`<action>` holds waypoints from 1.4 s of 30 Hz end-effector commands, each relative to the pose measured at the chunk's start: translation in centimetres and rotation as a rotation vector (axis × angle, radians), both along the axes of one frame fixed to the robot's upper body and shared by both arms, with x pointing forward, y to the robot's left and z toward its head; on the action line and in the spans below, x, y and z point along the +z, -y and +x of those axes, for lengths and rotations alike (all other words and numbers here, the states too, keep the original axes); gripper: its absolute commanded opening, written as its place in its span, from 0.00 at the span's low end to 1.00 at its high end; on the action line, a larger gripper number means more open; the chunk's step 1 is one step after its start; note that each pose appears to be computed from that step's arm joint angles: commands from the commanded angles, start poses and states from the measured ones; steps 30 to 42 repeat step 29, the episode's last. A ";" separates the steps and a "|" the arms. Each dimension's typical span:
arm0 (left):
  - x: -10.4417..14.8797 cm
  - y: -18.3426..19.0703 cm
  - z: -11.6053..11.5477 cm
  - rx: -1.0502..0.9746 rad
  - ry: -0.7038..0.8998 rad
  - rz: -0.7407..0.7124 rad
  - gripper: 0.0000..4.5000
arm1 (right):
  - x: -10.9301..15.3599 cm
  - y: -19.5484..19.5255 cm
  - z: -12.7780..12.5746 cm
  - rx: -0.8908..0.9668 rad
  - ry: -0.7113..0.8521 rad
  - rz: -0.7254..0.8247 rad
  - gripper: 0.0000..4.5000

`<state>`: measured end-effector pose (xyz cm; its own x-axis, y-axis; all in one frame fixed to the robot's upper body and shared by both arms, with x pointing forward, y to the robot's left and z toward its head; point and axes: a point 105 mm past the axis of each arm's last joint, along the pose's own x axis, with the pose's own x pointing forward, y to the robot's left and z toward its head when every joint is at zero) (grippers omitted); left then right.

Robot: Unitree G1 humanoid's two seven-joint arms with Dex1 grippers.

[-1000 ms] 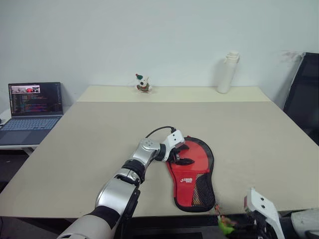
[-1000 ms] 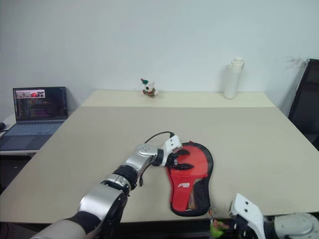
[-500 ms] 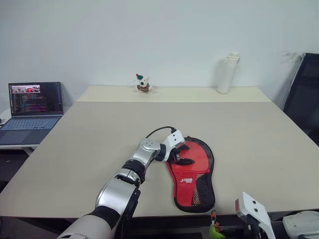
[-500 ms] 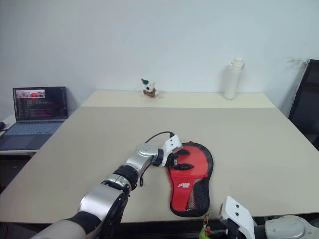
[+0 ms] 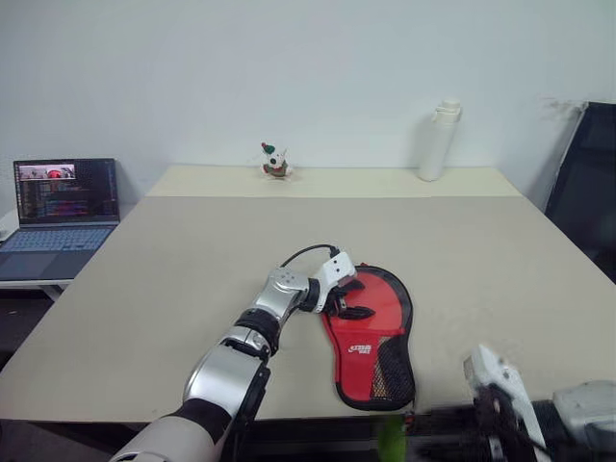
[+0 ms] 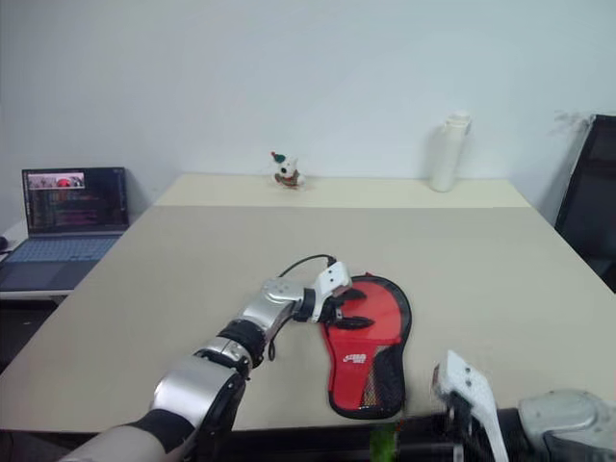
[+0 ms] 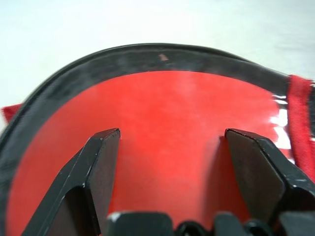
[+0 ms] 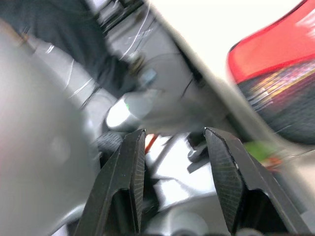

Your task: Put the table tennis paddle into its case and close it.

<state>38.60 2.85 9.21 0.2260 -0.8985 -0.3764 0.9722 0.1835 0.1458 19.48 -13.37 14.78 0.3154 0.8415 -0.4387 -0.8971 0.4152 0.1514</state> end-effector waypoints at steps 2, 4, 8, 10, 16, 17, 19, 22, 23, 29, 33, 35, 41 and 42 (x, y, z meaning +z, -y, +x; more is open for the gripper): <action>4.4 -3.3 0.5 0.037 0.058 -0.172 0.83 | 2.3 1.2 4.3 -0.112 0.200 0.047 0.46; 6.0 -5.0 0.4 0.079 0.085 -0.230 0.83 | 2.9 1.4 5.8 -0.132 0.272 0.060 0.46; 8.3 -9.8 -1.7 0.241 0.122 -0.347 0.83 | 3.6 2.1 9.8 -0.178 0.417 0.102 0.46; 8.2 -11.5 -3.7 0.321 0.115 -0.360 0.83 | 3.4 2.7 11.7 -0.188 0.416 0.105 0.46; 6.5 -14.1 -7.1 0.537 0.098 -0.342 0.83 | 2.2 4.8 16.4 -0.275 0.435 0.069 0.46; 6.2 -14.3 -7.4 0.552 0.102 -0.329 0.83 | 2.1 5.0 16.8 -0.285 0.435 0.066 0.46; 6.3 -13.7 -7.2 0.560 0.111 -0.316 0.83 | 2.3 6.1 17.5 -0.309 0.438 0.061 0.46; 6.2 -13.9 -6.4 0.553 0.136 -0.258 0.83 | 2.9 7.0 17.7 -0.341 0.459 0.051 0.46; 5.9 -13.9 -6.3 0.542 0.130 -0.248 0.83 | 3.1 7.3 17.7 -0.353 0.461 0.053 0.46; 5.9 -13.8 -5.1 0.535 0.136 -0.234 0.83 | 2.9 8.6 16.9 -0.391 0.454 0.006 0.46; 5.9 -13.8 -5.1 0.535 0.136 -0.234 0.83 | 2.9 8.6 16.9 -0.391 0.454 0.006 0.46; 5.9 -13.8 -5.1 0.535 0.136 -0.234 0.83 | 2.9 8.6 16.9 -0.391 0.454 0.006 0.46; 5.9 -13.8 -5.1 0.535 0.136 -0.234 0.83 | 2.9 8.6 16.9 -0.391 0.454 0.006 0.46; 5.9 -13.8 -5.1 0.535 0.136 -0.234 0.83 | 2.9 8.6 16.9 -0.391 0.454 0.006 0.46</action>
